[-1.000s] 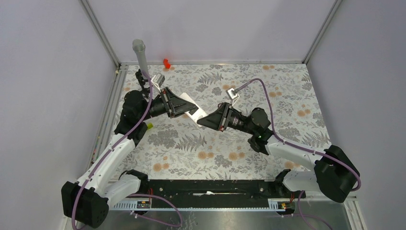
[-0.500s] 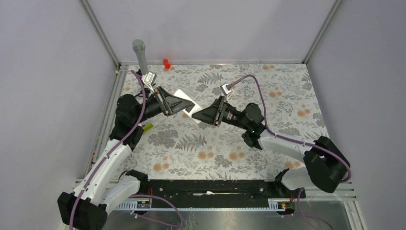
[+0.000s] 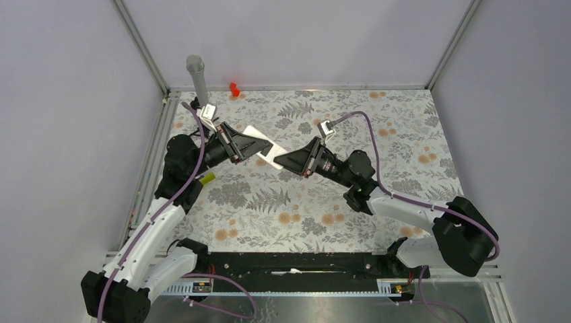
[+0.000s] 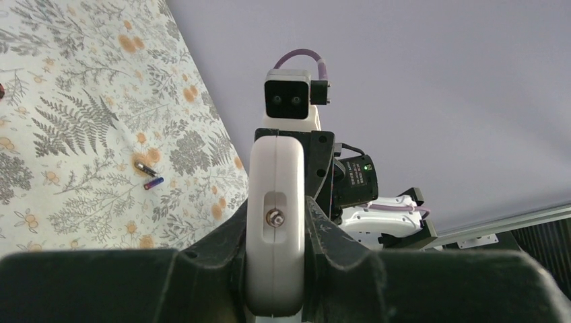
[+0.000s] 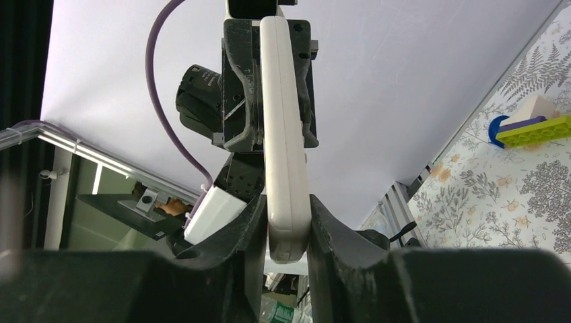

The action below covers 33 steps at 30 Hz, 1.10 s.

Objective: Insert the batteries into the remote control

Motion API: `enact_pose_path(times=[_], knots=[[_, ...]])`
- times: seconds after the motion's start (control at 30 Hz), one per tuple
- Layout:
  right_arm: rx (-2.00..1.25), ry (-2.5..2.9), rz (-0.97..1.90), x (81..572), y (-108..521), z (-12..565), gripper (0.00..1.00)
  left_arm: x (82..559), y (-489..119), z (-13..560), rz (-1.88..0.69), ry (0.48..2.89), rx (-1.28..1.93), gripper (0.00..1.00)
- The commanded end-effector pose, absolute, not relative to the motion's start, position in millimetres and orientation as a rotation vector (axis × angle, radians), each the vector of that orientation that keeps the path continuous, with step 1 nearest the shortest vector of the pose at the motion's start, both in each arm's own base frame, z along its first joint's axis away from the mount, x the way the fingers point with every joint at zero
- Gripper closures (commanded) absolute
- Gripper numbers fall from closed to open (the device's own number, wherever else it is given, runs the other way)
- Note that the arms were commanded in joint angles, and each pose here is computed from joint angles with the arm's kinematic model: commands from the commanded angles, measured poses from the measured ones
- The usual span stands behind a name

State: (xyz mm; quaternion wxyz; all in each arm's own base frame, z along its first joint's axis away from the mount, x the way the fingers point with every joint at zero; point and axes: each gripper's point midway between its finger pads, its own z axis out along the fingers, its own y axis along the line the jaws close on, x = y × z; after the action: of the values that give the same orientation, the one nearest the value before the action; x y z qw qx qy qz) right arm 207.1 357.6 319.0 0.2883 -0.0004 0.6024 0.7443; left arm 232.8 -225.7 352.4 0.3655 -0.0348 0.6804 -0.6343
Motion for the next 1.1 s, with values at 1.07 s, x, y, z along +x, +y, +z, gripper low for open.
enact_pose_path(times=[1.07], knots=[[0.051, 1.737, 1.807, 246, 342, 298, 0.56, 250, -225, 395, -1.722, 1.572, -0.149, 1.00]])
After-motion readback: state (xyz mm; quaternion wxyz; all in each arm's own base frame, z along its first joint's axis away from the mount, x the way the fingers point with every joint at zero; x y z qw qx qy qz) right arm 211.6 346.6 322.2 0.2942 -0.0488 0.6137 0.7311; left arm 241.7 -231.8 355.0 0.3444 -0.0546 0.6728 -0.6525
